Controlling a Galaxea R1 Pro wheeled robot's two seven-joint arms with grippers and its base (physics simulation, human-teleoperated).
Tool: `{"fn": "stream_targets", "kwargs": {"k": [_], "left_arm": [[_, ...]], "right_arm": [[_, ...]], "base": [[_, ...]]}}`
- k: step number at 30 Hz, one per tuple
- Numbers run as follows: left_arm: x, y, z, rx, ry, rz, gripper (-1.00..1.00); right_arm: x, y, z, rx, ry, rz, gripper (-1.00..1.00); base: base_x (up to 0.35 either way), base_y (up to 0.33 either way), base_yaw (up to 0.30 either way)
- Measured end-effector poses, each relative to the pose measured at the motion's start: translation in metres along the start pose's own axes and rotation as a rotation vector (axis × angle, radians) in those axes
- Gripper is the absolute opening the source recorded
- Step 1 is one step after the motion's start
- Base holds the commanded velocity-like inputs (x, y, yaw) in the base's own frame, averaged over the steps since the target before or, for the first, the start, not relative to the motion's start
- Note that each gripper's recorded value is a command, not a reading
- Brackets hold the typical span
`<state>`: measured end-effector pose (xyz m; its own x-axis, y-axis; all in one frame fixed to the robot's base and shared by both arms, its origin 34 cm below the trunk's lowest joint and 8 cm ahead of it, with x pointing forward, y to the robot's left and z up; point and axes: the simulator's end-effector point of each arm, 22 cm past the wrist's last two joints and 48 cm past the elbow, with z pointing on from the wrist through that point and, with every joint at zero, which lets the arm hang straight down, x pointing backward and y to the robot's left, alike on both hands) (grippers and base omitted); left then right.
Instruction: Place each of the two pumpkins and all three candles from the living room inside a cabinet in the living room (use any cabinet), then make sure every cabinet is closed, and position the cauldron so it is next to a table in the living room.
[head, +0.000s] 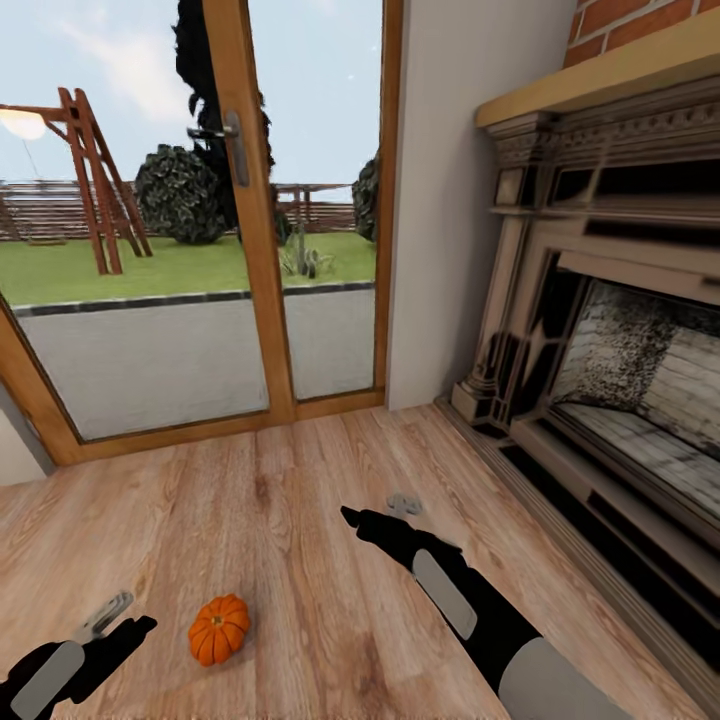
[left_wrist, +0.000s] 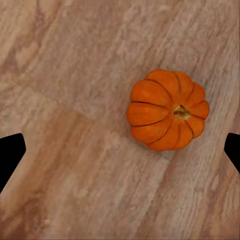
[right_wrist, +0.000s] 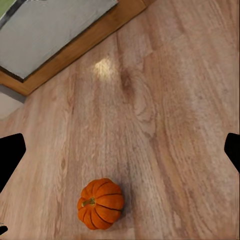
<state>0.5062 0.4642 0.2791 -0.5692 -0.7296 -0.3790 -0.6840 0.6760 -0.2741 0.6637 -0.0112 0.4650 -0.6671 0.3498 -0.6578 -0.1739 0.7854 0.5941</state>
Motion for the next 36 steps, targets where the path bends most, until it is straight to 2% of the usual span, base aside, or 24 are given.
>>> {"fn": "stream_targets", "kwargs": {"k": [6, 23, 24, 25, 26, 27, 30, 36], "left_arm": [[0.012, 0.003, 0.008, -0.013, 0.022, 0.005, 1.00], [0.037, 0.019, 0.028, -0.050, 0.075, 0.004, 1.00], [0.039, 0.015, 0.029, -0.030, 0.079, 0.000, 1.00], [0.041, 0.003, 0.030, 0.029, 0.084, -0.005, 1.00], [0.042, 0.000, 0.031, 0.052, 0.088, -0.008, 1.00], [0.048, -0.009, 0.031, 0.131, 0.102, -0.020, 1.00], [0.058, -0.008, 0.032, 0.199, 0.130, -0.039, 1.00], [0.067, -0.003, 0.037, 0.210, 0.152, -0.050, 1.00]], "right_arm": [[-0.001, -0.008, 0.007, 0.012, -0.035, 0.000, 1.00], [0.026, -0.029, 0.023, 0.024, 0.001, 0.028, 1.00], [0.026, -0.030, 0.024, 0.025, -0.004, 0.030, 1.00], [0.026, -0.032, 0.025, 0.026, -0.011, 0.031, 1.00], [0.027, -0.033, 0.026, 0.027, -0.011, 0.033, 1.00], [0.027, -0.033, 0.026, 0.026, -0.014, 0.035, 1.00], [0.031, -0.036, 0.029, 0.028, -0.010, 0.041, 1.00], [0.042, -0.045, 0.034, 0.037, 0.009, 0.053, 1.00]], "base": [[0.000, 0.000, 0.000], [0.000, 0.000, 0.000], [0.000, 0.000, 0.000], [0.000, 0.000, 0.000], [0.000, 0.000, 0.000], [0.000, 0.000, 0.000], [0.000, 0.000, 0.000], [0.000, 0.000, 0.000]]}}
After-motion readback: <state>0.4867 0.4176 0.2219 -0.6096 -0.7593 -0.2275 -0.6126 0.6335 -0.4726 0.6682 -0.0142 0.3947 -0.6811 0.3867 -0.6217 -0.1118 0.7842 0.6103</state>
